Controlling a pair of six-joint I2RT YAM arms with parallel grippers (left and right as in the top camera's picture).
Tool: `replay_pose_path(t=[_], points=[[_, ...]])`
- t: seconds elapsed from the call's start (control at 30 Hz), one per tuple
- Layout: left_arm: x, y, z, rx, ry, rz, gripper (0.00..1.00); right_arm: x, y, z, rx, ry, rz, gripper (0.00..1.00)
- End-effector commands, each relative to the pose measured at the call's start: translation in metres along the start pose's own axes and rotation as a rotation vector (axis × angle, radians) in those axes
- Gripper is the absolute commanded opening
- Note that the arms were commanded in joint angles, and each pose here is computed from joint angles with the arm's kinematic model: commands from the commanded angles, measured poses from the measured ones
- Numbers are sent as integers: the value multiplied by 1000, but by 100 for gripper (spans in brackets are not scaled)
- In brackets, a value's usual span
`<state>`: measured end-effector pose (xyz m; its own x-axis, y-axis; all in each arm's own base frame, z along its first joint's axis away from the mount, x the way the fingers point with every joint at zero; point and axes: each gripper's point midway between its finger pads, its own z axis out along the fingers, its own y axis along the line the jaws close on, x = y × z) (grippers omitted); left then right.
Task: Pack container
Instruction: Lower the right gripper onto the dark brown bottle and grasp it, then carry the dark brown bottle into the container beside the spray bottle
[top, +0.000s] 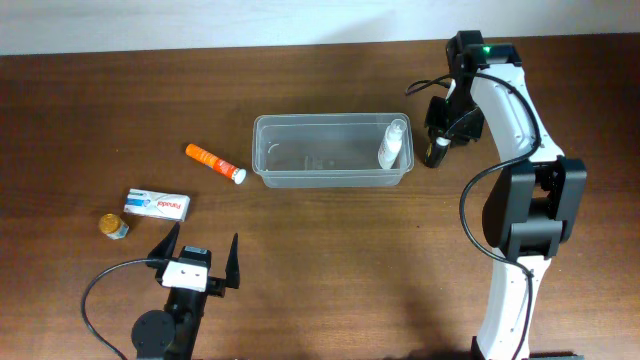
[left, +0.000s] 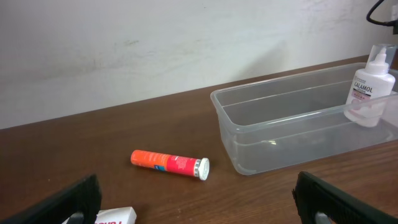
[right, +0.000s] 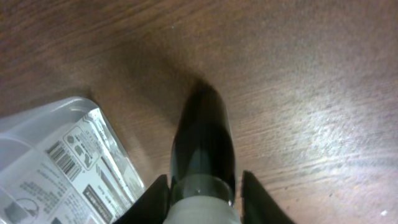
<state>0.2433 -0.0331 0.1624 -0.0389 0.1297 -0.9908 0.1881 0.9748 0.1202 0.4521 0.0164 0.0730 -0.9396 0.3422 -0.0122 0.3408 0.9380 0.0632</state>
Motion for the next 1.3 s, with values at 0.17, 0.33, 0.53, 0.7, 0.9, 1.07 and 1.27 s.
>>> replay_pose_path(t=[0.17,0.33,0.53,0.7,0.9,1.07,1.27], points=[[2,2,0,-9,2,-3,99,5,-4,5,5,28,-16,20],[2,2,0,-9,2,-2,99,6,-3,2,3,26,-59,19],[2,2,0,-9,2,-2,99,-3,-4,-24,-17,-35,-103,19],[2,2,0,-9,2,-2,99,-9,-3,-67,-36,-108,-135,19],[2,2,0,-9,2,-3,99,-5,7,-128,-63,-203,-182,19],[2,2,0,-9,2,-3,99,8,28,-172,-100,-273,-234,20],[2,2,0,-9,2,-3,99,30,67,-205,-143,-343,-331,20]])
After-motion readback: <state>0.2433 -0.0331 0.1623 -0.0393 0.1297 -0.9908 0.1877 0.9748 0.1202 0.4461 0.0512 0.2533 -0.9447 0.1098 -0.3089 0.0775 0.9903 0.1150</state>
